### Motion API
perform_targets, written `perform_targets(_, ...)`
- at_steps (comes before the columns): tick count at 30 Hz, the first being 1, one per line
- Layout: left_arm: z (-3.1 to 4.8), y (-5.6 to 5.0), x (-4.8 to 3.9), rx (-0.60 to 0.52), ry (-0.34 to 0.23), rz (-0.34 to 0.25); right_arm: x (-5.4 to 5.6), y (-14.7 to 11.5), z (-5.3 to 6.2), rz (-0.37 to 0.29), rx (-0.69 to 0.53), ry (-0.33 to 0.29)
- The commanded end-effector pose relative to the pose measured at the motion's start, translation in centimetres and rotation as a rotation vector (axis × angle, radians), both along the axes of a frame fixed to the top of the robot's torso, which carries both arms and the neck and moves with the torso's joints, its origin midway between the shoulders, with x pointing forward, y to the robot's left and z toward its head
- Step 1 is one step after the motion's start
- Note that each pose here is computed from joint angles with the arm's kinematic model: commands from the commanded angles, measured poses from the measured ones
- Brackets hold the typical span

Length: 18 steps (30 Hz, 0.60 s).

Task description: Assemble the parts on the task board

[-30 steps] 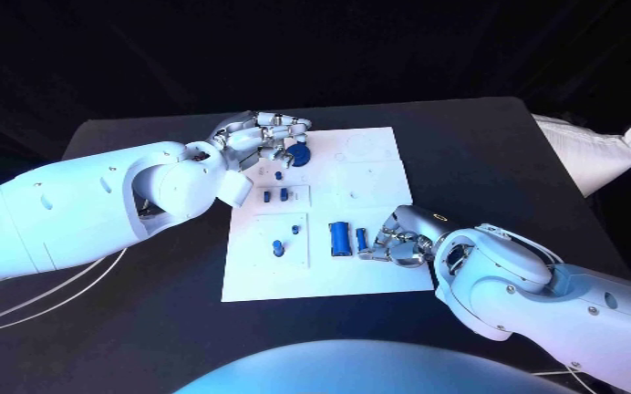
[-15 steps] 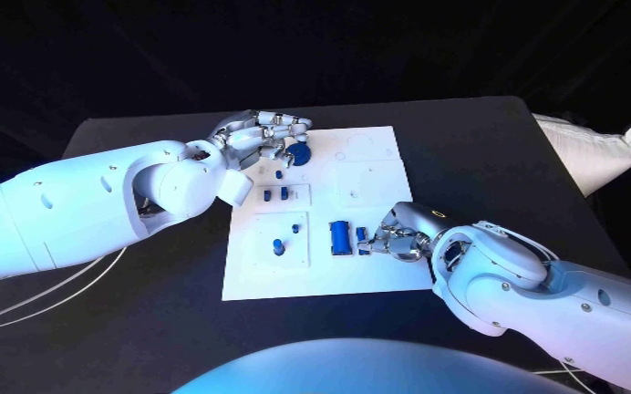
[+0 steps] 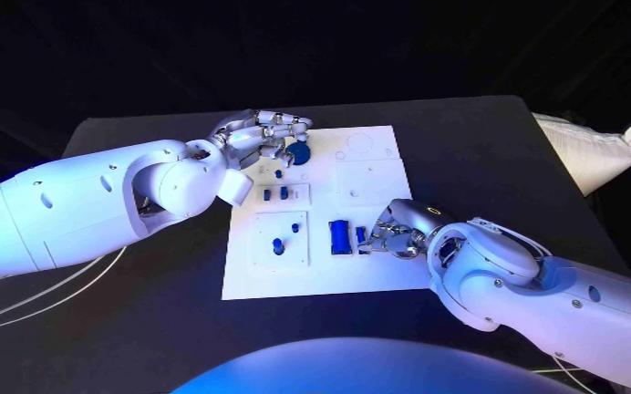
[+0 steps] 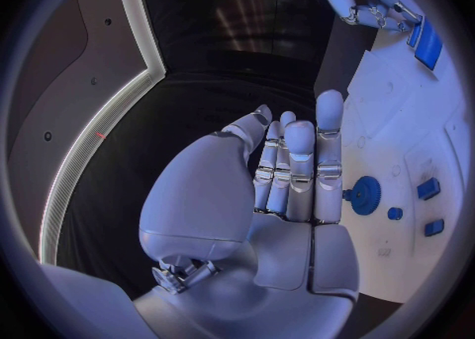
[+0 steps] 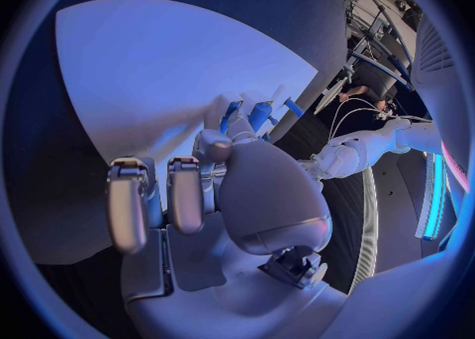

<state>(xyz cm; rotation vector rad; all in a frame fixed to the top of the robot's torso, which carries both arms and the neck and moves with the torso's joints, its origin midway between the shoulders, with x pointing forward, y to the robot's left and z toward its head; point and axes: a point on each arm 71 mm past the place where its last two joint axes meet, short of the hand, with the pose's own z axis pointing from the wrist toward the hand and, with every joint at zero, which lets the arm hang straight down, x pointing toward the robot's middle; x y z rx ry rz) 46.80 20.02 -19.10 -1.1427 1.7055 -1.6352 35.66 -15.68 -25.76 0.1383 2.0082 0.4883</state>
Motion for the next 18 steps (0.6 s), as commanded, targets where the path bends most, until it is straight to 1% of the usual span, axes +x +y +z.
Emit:
perform_targets(1,0.09,-0.2,-0.09,-0.009,-0.006,-0.021,0.0,-0.1,-0.4,0.007,-0.035,0.002)
perform_targets(7,0.09,-0.2,-0.09,-0.009,-0.006,-0.019,-0.1,-0.1,-0.3,0.002,-0.006,-0.004)
perform_targets(10,0.09,-0.1,-0.07,-0.007,-0.007,-0.015,-0.1,-0.3,0.0,0.008,0.052,-0.013)
perform_targets(12,0.08,0.0,-0.05,-0.007,-0.008,-0.012,-0.1,-0.3,0.3,0.036,0.161,-0.032)
perform_targets(13,0.07,0.1,0.0,-0.011,-0.006,-0.008,-0.1,-0.2,0.7,0.054,0.26,-0.04)
perform_targets(14,0.05,0.2,0.05,-0.014,-0.004,-0.004,-0.1,-0.2,0.9,0.06,0.321,-0.043)
perform_targets(16,0.01,0.3,0.2,-0.022,0.001,0.008,0.2,-0.3,1.4,0.061,0.436,-0.052)
perform_targets(18,-0.04,0.5,0.39,-0.031,0.005,0.022,0.7,-0.6,1.8,0.048,0.535,-0.058)
